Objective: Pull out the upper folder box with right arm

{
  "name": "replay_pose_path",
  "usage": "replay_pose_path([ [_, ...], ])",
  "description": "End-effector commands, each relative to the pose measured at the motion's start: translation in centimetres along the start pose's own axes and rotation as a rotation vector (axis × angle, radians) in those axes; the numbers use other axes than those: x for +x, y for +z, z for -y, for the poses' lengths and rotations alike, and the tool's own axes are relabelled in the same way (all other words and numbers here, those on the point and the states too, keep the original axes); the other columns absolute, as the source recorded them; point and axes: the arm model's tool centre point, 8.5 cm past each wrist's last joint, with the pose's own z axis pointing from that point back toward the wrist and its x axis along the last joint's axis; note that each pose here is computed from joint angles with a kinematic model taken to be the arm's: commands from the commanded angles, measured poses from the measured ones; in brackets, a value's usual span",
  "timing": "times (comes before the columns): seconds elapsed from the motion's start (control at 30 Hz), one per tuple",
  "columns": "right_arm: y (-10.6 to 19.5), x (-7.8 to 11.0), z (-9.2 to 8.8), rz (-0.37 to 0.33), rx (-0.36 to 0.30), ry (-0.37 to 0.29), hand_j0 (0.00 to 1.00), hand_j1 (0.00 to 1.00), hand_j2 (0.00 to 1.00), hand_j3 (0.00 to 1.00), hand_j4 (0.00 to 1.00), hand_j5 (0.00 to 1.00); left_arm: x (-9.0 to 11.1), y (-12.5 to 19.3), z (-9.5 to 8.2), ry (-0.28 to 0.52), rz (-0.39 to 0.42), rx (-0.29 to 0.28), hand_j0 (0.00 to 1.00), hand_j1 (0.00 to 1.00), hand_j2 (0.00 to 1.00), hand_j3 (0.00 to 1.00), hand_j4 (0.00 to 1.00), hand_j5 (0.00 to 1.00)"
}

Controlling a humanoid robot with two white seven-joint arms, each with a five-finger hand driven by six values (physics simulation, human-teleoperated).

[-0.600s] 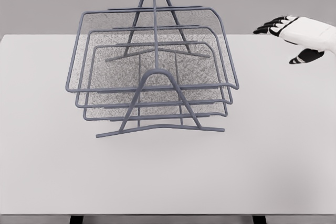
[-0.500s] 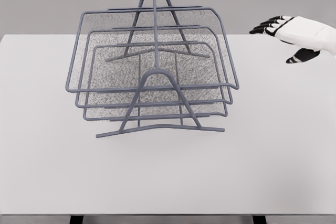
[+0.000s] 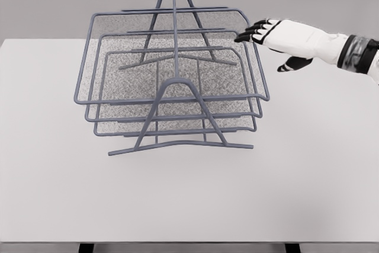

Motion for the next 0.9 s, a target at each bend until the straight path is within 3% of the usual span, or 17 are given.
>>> replay_pose_path([
  [0.0, -0.2, 0.3, -0.2, 0.006, -0.003, -0.009, 1.0, 1.0, 1.0, 1.0, 1.0, 1.0, 0.0, 0.0, 0.0, -0.001, 0.0, 0.0, 1.0, 1.0, 1.0, 1.0, 1.0, 1.0],
  [0.2, 0.4, 0.1, -2.0, -0.005, 0.028, -0.032, 1.0, 1.0, 1.0, 1.0, 1.0, 1.0, 0.0, 0.0, 0.0, -0.001, 0.0, 0.0, 1.0, 1.0, 1.0, 1.0, 1.0, 1.0],
  [0.23, 0.8, -0.3, -1.5, -0.015, 0.02, -0.026, 1.0, 1.0, 1.0, 1.0, 1.0, 1.0, 0.0, 0.0, 0.0, -0.001, 0.0, 0.0, 1.0, 1.0, 1.0, 1.0, 1.0, 1.0],
  [0.27, 2.2, -1.7, -1.7, -0.06, 0.046, -0.027, 1.0, 1.0, 1.0, 1.0, 1.0, 1.0, 0.0, 0.0, 0.0, -0.001, 0.0, 0.0, 1.0, 1.0, 1.0, 1.0, 1.0, 1.0],
  [0.37, 3.4, -3.0, -1.4, -0.1, 0.058, -0.025, 1.0, 1.0, 1.0, 1.0, 1.0, 1.0, 0.0, 0.0, 0.0, -0.001, 0.0, 0.0, 1.0, 1.0, 1.0, 1.0, 1.0, 1.0],
  [0.47, 2.4, -1.9, -0.2, -0.063, 0.031, 0.003, 1.0, 1.0, 1.0, 1.0, 1.0, 1.0, 0.0, 0.0, 0.0, -0.001, 0.0, 0.0, 1.0, 1.0, 1.0, 1.0, 1.0, 1.0],
  [0.7, 3.6, -2.4, -2.5, -0.089, 0.08, -0.026, 1.0, 1.0, 1.0, 1.0, 1.0, 1.0, 0.0, 0.0, 0.0, -0.001, 0.0, 0.0, 1.0, 1.0, 1.0, 1.0, 1.0, 1.0],
  [0.87, 5.5, -3.6, -2.6, -0.135, 0.109, -0.022, 1.0, 1.0, 1.0, 1.0, 1.0, 1.0, 0.0, 0.0, 0.0, -0.001, 0.0, 0.0, 1.0, 1.0, 1.0, 1.0, 1.0, 1.0],
])
